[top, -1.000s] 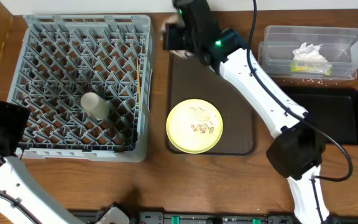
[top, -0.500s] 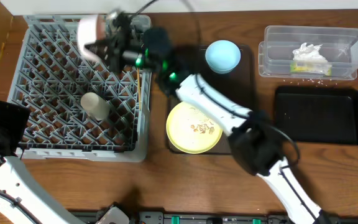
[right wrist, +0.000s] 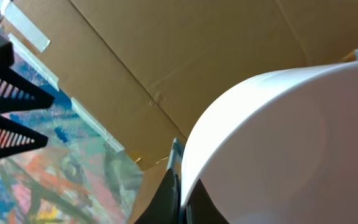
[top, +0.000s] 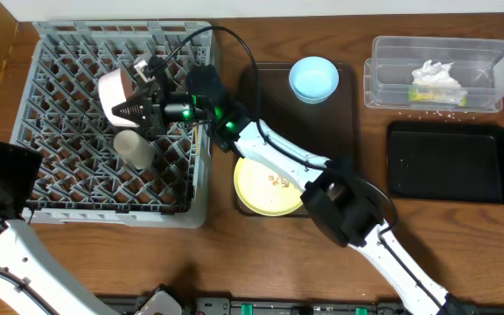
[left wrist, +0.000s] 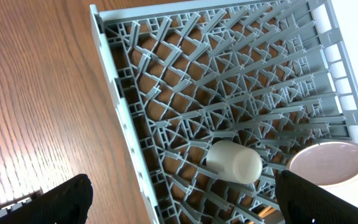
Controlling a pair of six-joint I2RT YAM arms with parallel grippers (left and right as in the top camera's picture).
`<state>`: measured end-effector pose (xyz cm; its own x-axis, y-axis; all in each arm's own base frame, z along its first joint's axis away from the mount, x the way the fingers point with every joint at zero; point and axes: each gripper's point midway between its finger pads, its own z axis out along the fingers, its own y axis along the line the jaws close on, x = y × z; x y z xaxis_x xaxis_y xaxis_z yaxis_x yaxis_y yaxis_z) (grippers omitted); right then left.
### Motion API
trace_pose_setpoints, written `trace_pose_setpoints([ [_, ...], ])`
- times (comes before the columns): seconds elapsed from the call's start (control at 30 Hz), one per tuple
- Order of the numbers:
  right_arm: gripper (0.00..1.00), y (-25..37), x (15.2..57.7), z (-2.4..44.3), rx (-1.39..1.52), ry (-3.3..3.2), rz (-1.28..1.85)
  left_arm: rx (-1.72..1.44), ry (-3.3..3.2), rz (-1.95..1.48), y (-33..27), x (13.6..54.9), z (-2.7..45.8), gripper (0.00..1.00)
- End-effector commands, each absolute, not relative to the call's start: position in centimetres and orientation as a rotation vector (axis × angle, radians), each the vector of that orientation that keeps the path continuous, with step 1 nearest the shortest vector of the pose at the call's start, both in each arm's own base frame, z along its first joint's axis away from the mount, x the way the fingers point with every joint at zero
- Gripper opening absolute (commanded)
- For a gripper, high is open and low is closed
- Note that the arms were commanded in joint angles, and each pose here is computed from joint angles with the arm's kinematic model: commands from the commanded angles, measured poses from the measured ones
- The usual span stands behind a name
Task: Sort waste into correct bins and load items into the dishwasher
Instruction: 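Carry the pink bowl with the right gripper into the dish rack, then lower the pink bowl into the rack and open the right gripper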
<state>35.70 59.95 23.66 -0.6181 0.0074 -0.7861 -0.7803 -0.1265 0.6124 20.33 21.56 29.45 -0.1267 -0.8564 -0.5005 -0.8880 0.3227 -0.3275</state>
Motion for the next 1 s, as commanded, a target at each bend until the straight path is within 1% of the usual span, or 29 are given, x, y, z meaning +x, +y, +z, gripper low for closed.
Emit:
trace_pose_setpoints([
  [0.0, 0.01, 59.1, 37.3, 21.4, -0.866, 1.613, 1.804, -1.538, 1.970, 0.075, 21.7, 20.2, 29.6, 0.95],
  [0.13, 0.01, 58.5, 37.9, 20.2, -0.840, 1.642, 1.858, -1.538, 1.970, 0.075, 21.7, 20.2, 29.6, 0.95],
  [0.23, 0.01, 58.4, 37.8, 20.3, -0.841, 1.640, 1.880, -1.538, 1.970, 0.075, 21.7, 20.2, 29.6, 0.95],
  [0.57, 0.01, 59.6, 35.7, 19.9, -0.890, 1.633, 1.896, -1.538, 1.970, 0.075, 21.7, 20.2, 29.6, 0.95],
  [0.73, 0.01, 59.9, 35.8, 17.9, -0.868, 1.682, 1.908, -1.538, 1.970, 0.075, 21.7, 20.2, 29.6, 0.95],
  [0.9, 0.01, 59.9, 36.3, 14.9, -0.810, 1.772, 1.933, -1.538, 1.970, 0.075, 21.7, 20.2, 29.6, 0.95],
  [0.97, 0.01, 59.6, 36.8, 14.7, -0.798, 1.788, 1.929, -1.538, 1.970, 0.075, 21.7, 20.2, 29.6, 0.95],
])
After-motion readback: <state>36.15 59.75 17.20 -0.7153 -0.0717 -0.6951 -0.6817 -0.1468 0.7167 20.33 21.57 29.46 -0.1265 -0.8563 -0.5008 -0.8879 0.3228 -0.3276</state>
